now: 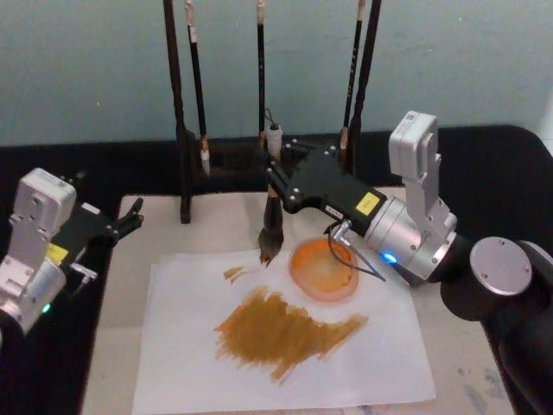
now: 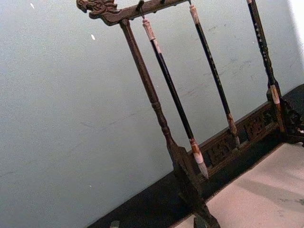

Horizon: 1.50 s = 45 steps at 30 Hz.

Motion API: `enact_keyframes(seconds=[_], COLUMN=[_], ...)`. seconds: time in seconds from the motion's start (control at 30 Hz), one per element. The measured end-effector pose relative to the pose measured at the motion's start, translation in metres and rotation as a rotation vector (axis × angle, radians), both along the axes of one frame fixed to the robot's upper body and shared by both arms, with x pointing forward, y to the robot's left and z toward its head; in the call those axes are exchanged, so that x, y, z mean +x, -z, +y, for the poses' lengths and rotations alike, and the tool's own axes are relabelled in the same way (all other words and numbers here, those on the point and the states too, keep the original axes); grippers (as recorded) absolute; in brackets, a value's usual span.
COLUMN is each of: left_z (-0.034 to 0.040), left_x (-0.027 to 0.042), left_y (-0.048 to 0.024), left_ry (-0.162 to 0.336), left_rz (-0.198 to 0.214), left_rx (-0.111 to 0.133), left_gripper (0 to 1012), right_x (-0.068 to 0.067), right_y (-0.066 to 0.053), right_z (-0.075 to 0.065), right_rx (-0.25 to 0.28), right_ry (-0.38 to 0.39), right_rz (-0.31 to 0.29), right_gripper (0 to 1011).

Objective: Pick up the brush from the inkstone, write on the paper, then place the brush back to its original position.

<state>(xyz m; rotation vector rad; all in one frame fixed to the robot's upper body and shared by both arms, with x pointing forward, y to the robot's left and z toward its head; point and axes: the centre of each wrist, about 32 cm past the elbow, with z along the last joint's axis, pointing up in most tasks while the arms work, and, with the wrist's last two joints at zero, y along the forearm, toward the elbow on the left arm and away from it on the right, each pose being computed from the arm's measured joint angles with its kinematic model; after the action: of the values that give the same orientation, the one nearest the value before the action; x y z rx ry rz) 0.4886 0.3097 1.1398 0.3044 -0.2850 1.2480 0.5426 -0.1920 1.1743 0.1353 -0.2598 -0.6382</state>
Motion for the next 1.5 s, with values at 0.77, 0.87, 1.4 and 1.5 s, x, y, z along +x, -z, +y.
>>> enact_keyframes(seconds=[0.77,0.87,1.4,1.5], left_z=[0.0,0.0,0.0,0.0], left_x=[0.0,0.0,0.0,0.0], left_y=[0.0,0.0,0.0,0.0], left_ry=[0.0,0.0,0.0,0.0], left_rz=[0.0,0.0,0.0,0.0], left_rx=[0.0,0.0,0.0,0.0], left_gripper=[1010,1010,1010,1010], right_x=[-0.019,-0.024,-0.031,-0.03], right_y=[-0.021,-0.021,-0.008,-0.003], right_z=[-0.033,-0.04,-0.063,-0.064], right_rx=[0.205,0.25,0.509,0.546], right_ry=[0.146,0.183,0.329,0.347], right_rz=[0.025,0.055,0.349,0.403], right_gripper=[177,177,177,177])
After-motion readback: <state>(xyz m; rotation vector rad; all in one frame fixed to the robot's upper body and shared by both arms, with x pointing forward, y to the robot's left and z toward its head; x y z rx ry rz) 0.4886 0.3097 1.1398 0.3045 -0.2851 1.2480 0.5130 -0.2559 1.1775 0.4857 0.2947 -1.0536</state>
